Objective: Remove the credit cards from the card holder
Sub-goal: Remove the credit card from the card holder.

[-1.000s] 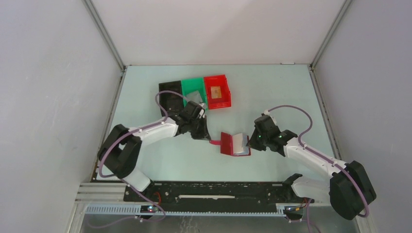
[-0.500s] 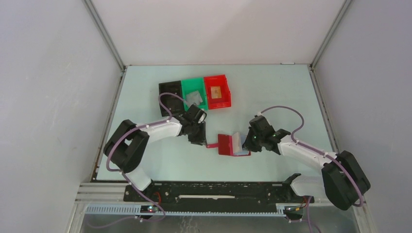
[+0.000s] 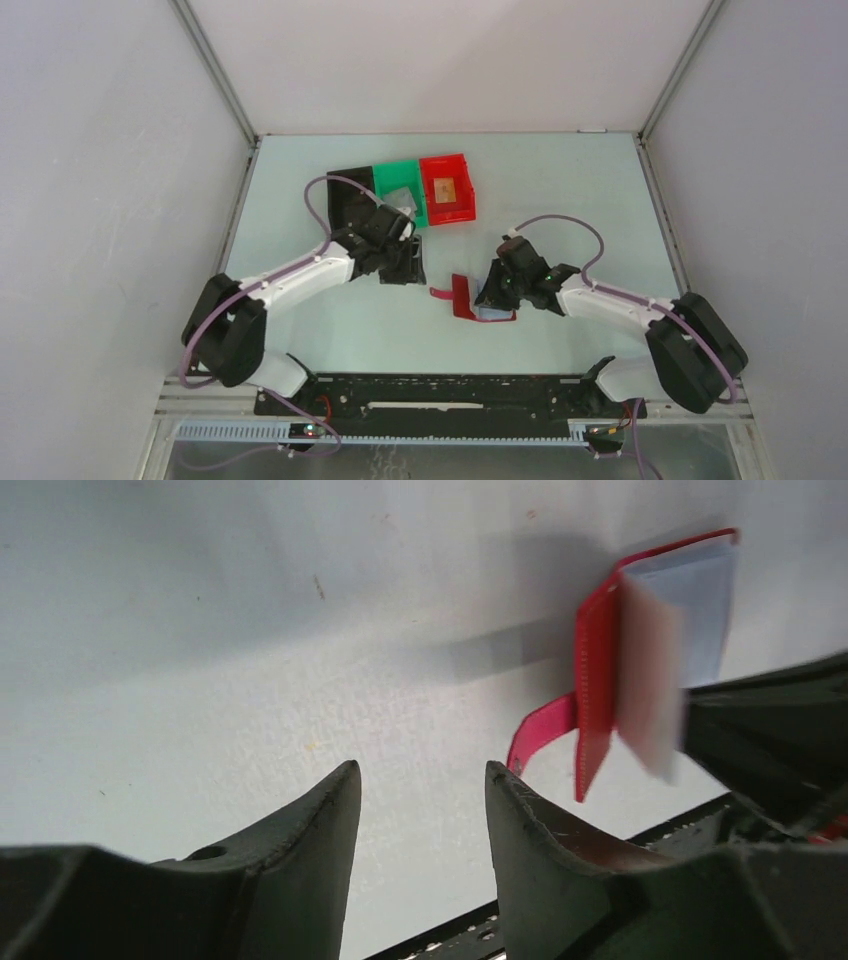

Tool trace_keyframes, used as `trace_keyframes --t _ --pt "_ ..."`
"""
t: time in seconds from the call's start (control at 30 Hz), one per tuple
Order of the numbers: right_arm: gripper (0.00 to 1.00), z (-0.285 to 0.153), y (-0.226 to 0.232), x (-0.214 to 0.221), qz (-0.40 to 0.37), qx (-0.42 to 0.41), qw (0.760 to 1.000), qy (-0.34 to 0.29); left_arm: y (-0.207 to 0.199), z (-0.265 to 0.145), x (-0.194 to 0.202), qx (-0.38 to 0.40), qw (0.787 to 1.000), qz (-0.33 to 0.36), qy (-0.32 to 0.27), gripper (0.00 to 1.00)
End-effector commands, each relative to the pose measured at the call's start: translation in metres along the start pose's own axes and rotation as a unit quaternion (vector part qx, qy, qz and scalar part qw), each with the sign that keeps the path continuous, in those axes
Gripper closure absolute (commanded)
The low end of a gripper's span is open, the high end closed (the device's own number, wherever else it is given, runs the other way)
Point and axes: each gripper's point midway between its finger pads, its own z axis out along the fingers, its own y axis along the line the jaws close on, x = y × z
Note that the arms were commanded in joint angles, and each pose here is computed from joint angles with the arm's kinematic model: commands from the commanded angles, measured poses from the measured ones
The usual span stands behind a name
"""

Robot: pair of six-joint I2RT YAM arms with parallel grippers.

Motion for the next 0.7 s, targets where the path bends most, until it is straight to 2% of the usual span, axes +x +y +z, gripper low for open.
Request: trace_keyframes --t 0.0,0.17,0.3,0.37,0.43,0.67 --pt "0.75 0.014 0.030 -0.010 -0.008 -0.033 0.999 -0.003 -0.023 -0.034 -0.033 0.036 0.997 0.006 -0.062 0.45" --pt "0.76 0.036 0.028 -0.004 -0.006 -0.015 1.000 0.026 -0.043 -0.049 -0.040 0.084 0.993 -0.007 -0.081 0.43" --pt "0.76 0.034 0.022 -0.005 -0.009 0.000 1.000 0.029 -0.055 -0.055 -0.041 0.110 0.991 -0.010 -0.079 0.41" --pt "0.75 0.022 0.020 -0.012 -0.014 0.007 1.000 0.010 -0.064 -0.058 -0.038 0.130 0.989 -0.001 -0.076 0.40" --pt "0.74 0.007 0.017 -0.022 -0.018 0.014 1.000 -0.019 -0.078 -0.062 -0.037 0.156 0.985 0.007 -0.079 0.29" --pt "0.62 -0.031 -0.033 -0.050 0.039 0.031 0.995 -0.086 -0.135 -0.061 -0.041 0.249 0.967 0.006 -0.058 0.28"
